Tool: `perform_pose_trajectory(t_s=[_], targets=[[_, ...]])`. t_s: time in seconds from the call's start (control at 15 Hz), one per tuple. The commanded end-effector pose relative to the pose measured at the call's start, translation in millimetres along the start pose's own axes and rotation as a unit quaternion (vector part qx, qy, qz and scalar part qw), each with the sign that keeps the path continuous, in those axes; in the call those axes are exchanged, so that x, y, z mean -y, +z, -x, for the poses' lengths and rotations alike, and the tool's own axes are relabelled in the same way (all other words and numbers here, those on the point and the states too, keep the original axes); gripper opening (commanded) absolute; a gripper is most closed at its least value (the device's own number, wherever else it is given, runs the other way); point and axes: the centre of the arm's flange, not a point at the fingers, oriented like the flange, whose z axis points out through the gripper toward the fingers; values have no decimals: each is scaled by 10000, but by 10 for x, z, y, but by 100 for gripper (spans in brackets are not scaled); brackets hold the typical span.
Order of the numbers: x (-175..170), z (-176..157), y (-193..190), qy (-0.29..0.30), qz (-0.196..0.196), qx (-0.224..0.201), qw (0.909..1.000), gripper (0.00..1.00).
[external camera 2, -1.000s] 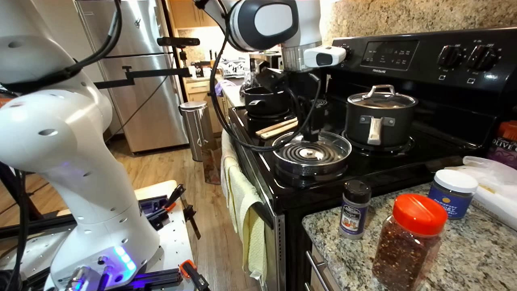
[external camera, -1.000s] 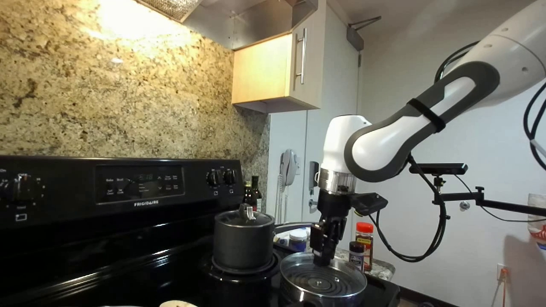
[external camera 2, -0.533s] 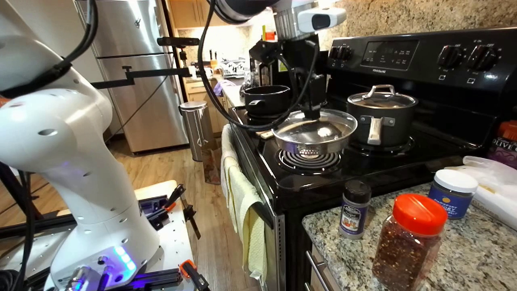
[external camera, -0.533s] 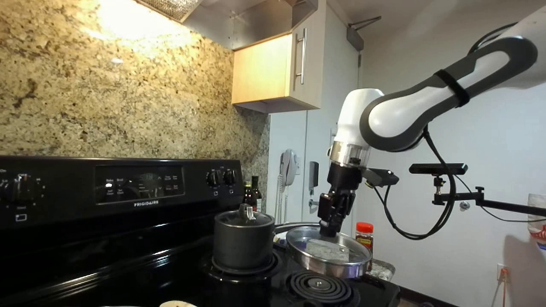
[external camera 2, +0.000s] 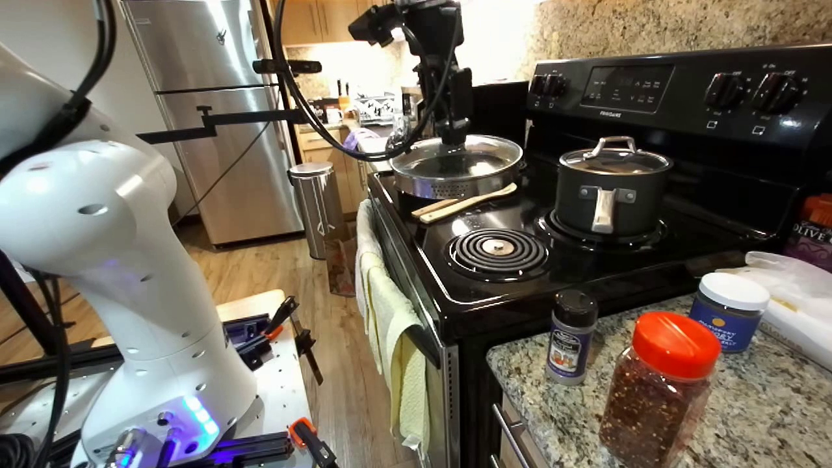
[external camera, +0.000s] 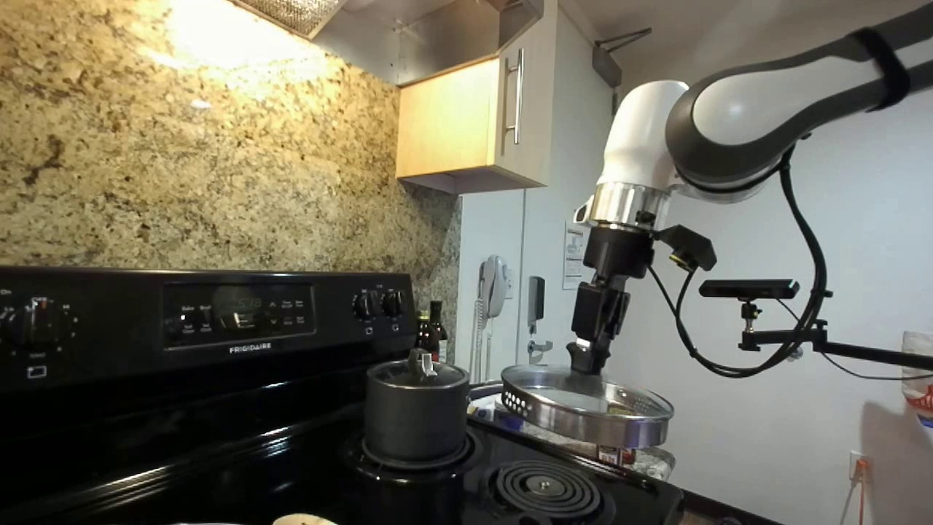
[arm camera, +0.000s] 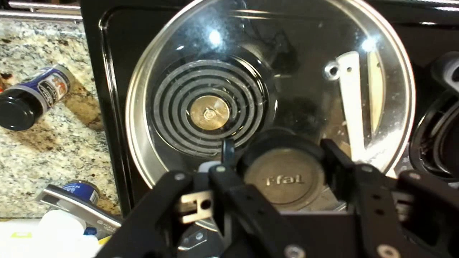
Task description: Remove the cooking stick from the pot, pick up the lid and close the pot
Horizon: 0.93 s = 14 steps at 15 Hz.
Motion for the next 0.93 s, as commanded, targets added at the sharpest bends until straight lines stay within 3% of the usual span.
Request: perform_pose_trajectory(t_s=[0.0, 0.27, 0.33, 0.6, 0.87], targets=[[6, 7, -17, -9, -8, -12, 10000, 60], [1, 5, -8, -15, -8, -2, 10000, 60], [-73, 32, 32, 133, 87, -14, 9999, 35], [-254, 61, 213, 375, 94, 107, 9992, 35], [175, -142, -32, -266, 188, -455, 9984, 35]])
